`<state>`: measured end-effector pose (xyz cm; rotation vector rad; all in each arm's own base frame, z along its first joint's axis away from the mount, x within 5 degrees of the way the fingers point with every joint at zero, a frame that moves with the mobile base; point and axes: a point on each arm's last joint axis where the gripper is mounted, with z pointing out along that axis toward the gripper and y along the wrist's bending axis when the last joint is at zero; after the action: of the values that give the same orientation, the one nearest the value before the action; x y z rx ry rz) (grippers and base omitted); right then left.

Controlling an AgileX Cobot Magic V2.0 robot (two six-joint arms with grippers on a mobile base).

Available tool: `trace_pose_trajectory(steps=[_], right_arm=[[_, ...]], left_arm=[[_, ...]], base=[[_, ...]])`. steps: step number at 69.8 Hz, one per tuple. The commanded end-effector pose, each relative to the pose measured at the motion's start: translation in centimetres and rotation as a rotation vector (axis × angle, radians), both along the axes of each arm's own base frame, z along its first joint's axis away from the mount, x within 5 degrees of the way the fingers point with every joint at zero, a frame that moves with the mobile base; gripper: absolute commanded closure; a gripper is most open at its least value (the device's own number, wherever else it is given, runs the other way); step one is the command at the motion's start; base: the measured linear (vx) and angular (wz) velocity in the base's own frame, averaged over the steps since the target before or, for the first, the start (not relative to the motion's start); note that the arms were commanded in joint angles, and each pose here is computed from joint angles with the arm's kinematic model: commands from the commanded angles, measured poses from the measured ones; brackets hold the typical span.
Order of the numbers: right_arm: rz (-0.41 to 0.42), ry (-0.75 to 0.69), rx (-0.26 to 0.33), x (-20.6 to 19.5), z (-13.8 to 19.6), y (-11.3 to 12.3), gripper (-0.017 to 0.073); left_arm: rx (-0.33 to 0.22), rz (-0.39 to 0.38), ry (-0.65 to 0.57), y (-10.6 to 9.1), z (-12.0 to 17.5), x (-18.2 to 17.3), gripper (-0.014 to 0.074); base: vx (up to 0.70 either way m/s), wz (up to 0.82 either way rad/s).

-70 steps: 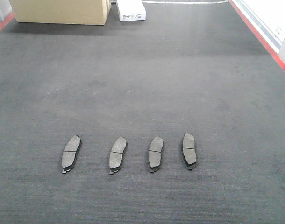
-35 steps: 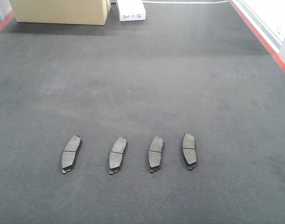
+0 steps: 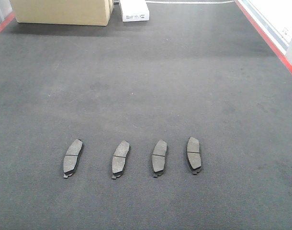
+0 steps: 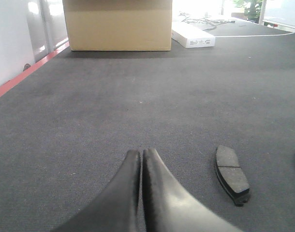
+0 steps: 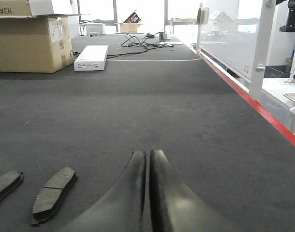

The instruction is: Move and align brake pads A on conveyor

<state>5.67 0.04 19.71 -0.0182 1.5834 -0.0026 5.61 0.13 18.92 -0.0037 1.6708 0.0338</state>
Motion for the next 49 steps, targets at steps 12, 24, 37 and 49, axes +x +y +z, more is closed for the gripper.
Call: trace_pose_trajectory(steps=[12,24,37,49], right_arm=[[-0.001,-0.062,-0.009,-0.03,0.04,0.01,0.0553],[-0.001,-0.062,-0.009,-0.03,0.04,0.01,0.0553],[-0.001,-0.063,-0.009,-0.03,0.05,0.01,0.0553],[-0.001,-0.063,-0.009,-0.03,0.05,0.01,0.0553]], left_arm=[[-0.001,0.001,-0.109,0.0,1.4,-0.14,0.0599],[-0.001,0.001,-0.109,0.0,1.4,-0.14,0.0599],[-0.001,0.001,-0.109,0.0,1.4,-0.14,0.0599],[-0.001,0.001,-0.109,0.0,1.4,-0.14,0.0599]], base=[[0.0,0.0],[0.0,0.0],[0.0,0.0],[0.0,0.0]])
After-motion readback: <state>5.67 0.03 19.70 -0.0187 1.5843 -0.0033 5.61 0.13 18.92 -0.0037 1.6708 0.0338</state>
